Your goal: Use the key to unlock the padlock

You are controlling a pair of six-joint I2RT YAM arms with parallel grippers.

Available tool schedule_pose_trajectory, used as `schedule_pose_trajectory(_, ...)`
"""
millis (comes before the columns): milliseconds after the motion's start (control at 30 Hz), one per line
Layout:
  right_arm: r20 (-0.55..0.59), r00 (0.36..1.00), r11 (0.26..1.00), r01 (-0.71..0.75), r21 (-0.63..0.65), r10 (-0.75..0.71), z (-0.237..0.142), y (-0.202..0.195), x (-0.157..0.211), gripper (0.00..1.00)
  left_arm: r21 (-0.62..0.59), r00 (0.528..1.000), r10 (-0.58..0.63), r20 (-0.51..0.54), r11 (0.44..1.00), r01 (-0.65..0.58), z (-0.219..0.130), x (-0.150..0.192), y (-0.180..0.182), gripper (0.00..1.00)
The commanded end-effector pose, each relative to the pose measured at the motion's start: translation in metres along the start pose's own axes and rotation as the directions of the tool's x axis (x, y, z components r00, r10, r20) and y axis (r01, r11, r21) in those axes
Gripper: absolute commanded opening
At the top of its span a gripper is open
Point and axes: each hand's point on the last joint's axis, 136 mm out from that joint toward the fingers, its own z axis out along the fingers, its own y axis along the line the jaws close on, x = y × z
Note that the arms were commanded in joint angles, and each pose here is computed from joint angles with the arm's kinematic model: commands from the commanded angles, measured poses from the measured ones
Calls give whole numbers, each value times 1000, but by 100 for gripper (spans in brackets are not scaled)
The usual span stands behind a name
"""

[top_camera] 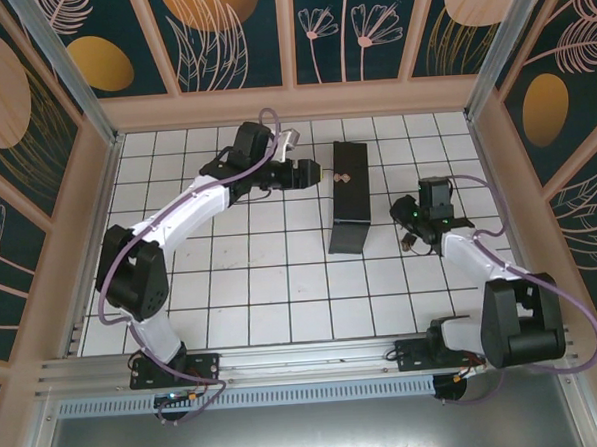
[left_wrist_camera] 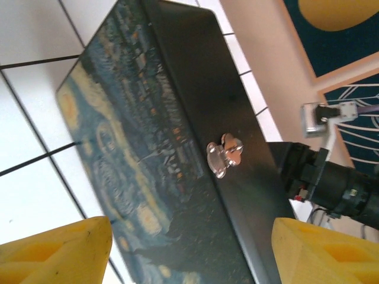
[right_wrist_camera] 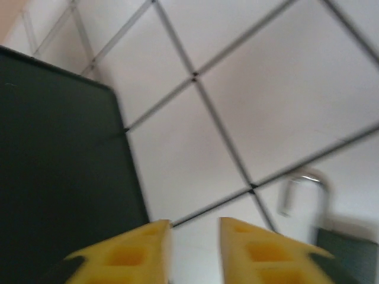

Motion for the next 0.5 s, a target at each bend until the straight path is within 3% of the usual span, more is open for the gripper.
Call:
schedule_pose_trajectory(0,-62,998,968,13,-249,-29,17,48,14,15,140,1000,3,19,990,-5,13,-15,-26,72)
schedule_pose_trajectory(100,-109,993,936,-4,-352,-37,26,74,28,11,202,1000,7,-3,979,-6,29,-11,-39,72)
schedule_pose_trajectory(300,-168,985,903,-46,-426,-29,39,96,42,9,257,999,-8,-46,966,20,52,-1,-48,71)
schedule_pose_trajectory(467,-237,968,874,-47,-484,-80,62,133,68,10,270,1000,13,-24,963,-6,37,2,-57,71)
